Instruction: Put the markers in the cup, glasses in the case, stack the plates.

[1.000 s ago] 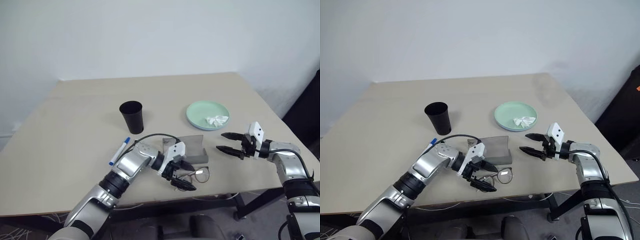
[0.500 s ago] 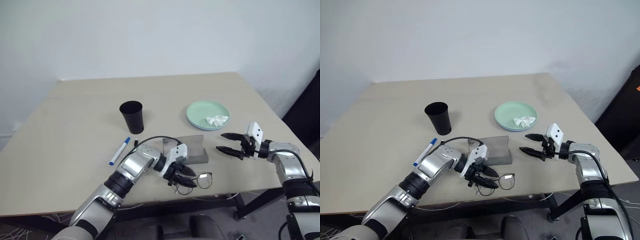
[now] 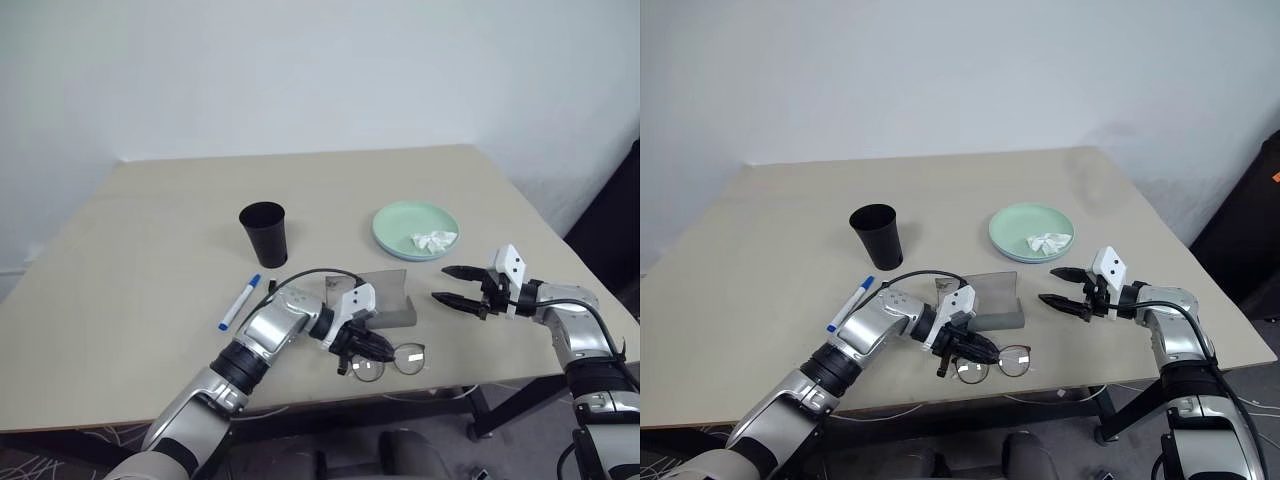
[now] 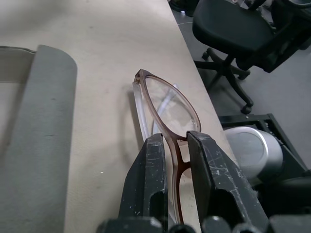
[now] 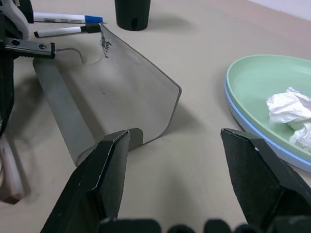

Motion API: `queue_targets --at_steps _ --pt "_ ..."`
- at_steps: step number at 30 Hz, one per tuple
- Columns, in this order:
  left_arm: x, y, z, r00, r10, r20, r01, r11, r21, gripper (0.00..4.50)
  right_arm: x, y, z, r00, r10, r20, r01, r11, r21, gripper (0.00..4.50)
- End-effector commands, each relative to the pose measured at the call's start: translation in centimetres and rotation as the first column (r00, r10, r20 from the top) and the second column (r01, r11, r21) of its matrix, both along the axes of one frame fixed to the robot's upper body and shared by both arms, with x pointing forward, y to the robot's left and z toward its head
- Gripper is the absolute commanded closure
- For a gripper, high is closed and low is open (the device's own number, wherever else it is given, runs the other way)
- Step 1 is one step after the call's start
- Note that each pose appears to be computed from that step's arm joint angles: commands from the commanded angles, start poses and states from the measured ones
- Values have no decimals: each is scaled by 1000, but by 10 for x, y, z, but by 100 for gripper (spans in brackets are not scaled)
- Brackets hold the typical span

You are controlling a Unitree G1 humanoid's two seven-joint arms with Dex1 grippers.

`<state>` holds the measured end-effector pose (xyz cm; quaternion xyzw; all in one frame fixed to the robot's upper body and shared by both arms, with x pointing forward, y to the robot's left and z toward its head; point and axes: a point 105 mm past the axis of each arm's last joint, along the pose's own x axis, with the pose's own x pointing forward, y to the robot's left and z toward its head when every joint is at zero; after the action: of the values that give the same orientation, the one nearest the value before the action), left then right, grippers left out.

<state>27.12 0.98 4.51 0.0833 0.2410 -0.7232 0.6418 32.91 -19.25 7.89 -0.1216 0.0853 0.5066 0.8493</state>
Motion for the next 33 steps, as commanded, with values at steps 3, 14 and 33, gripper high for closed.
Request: queue_targets --at_steps 3,14,33 --pt "24 0 35 994 56 96 -48 995 -87 386 -4 1 25 998 67 17 -68 996 62 124" --pt "39 3 74 980 86 182 -53 982 -179 386 -5 2 25 997 79 3 -79 994 73 124" --pt "11 2 39 984 -94 152 95 995 -1 163 -1 5 19 998 54 22 -55 997 52 124"
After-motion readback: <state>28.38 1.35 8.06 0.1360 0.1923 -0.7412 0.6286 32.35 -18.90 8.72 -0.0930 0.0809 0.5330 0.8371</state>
